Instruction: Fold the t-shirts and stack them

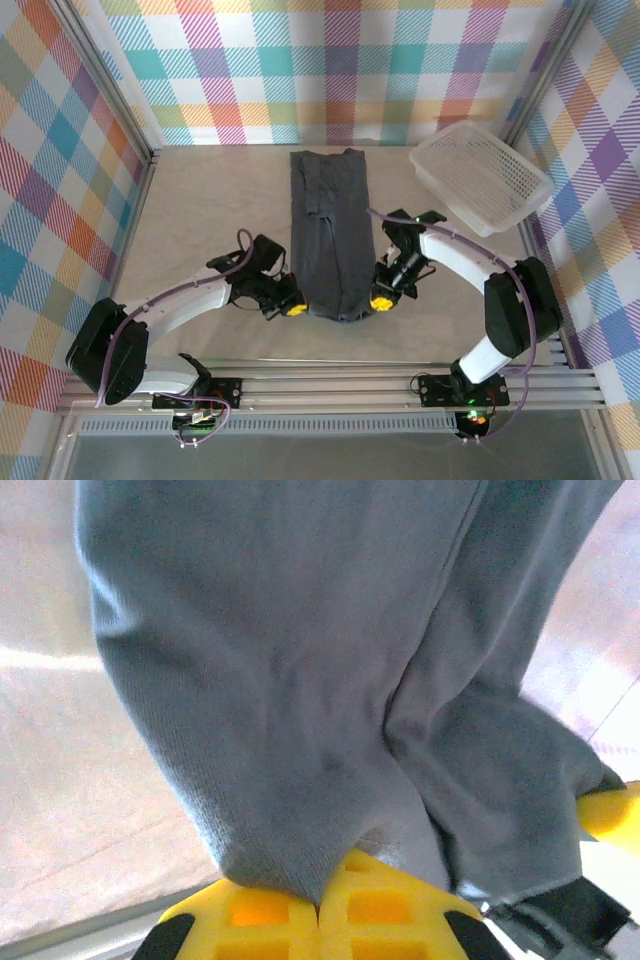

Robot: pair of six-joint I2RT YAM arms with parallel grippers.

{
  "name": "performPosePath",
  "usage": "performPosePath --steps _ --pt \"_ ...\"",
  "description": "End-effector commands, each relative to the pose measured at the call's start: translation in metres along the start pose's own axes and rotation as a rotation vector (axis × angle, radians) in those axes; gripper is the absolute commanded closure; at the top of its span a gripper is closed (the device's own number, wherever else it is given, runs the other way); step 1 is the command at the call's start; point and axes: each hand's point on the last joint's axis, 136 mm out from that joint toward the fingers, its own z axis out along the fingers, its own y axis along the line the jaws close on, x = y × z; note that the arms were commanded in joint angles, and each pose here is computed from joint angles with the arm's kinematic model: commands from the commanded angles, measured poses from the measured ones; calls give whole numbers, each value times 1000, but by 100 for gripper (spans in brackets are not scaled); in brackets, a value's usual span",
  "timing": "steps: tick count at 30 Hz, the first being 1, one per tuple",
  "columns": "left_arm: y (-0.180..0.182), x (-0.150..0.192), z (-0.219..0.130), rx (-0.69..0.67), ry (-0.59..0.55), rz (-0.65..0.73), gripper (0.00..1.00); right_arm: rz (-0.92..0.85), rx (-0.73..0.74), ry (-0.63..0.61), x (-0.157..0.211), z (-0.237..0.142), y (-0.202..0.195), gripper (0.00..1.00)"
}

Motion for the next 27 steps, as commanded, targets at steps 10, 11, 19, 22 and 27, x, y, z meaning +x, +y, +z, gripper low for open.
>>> performPosePath --steps 10,11,19,22,27 --pt "-78 -139 -29 86 -281 -40 100 42 -75 -225 -127 -71 54 100" --pt "-81 -147 -28 87 -286 -41 100 40 -83 -233 -137 -72 58 100" --pt "-71 -225 0 13 -353 -69 54 39 -75 -283 -231 -60 72 63" --pt "-82 -229 -8 29 -380 -47 32 58 -26 -332 -236 -75 63 53" --pt "-48 -179 -23 -12 -382 -109 37 19 -59 -411 -204 -90 58 47"
